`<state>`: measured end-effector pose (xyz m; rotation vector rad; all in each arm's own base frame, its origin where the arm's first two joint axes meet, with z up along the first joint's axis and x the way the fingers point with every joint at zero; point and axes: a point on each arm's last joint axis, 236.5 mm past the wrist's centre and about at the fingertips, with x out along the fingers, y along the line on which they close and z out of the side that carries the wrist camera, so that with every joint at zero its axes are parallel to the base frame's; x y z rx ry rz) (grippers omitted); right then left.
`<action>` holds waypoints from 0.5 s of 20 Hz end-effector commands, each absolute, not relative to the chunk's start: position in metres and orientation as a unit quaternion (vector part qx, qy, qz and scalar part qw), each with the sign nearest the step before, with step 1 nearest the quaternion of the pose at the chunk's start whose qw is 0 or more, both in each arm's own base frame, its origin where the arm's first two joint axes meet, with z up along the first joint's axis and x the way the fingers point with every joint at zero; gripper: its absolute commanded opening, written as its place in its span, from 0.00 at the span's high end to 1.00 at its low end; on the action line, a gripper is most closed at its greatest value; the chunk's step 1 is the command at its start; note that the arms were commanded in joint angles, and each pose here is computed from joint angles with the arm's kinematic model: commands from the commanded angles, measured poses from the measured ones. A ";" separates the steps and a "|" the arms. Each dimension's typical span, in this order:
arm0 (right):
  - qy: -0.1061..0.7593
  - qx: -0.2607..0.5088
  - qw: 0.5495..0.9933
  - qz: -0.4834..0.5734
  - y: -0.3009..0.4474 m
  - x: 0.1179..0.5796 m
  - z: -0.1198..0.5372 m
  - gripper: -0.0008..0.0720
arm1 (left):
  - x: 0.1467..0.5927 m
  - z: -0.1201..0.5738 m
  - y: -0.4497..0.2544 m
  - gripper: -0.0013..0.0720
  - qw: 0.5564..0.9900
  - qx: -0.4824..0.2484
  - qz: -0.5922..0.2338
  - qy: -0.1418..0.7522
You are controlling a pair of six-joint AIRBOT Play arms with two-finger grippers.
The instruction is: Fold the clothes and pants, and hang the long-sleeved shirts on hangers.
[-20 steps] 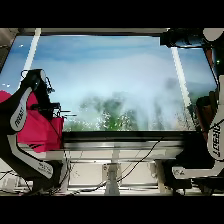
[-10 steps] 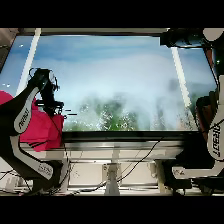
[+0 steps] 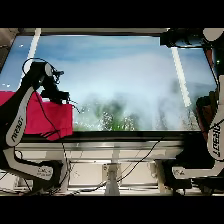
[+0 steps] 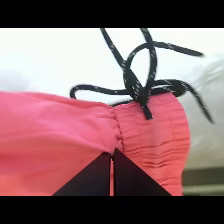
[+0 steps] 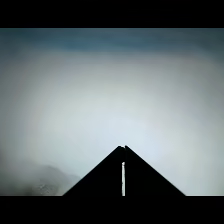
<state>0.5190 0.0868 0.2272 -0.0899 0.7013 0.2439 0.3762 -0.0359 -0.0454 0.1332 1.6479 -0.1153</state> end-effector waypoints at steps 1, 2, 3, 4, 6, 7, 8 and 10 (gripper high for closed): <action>0.342 -0.044 0.931 0.120 0.087 0.519 0.227 0.96 | 0.411 -0.016 -0.086 0.97 0.754 0.072 -0.105 0.645; 0.342 -0.044 0.931 0.120 0.087 0.519 0.227 0.96 | 0.416 -0.006 -0.102 0.97 0.769 0.086 -0.123 0.621; 0.342 -0.044 0.931 0.120 0.087 0.519 0.227 0.96 | 0.420 0.004 -0.118 0.97 0.782 0.102 -0.143 0.598; 0.342 -0.044 0.931 0.120 0.087 0.519 0.227 0.96 | 0.422 0.015 -0.137 0.97 0.794 0.117 -0.164 0.574; 0.342 -0.044 0.931 0.120 0.087 0.519 0.227 0.96 | 0.419 0.032 -0.174 0.97 0.809 0.136 -0.198 0.537; 0.342 -0.044 0.931 0.120 0.087 0.519 0.227 0.96 | 0.415 0.039 -0.194 0.97 0.814 0.145 -0.217 0.519; 0.342 -0.044 0.931 0.120 0.087 0.519 0.227 0.96 | 0.411 0.043 -0.216 0.97 0.816 0.155 -0.236 0.504; 0.342 -0.044 0.931 0.120 0.087 0.519 0.227 0.96 | 0.402 0.049 -0.259 0.97 0.820 0.171 -0.275 0.471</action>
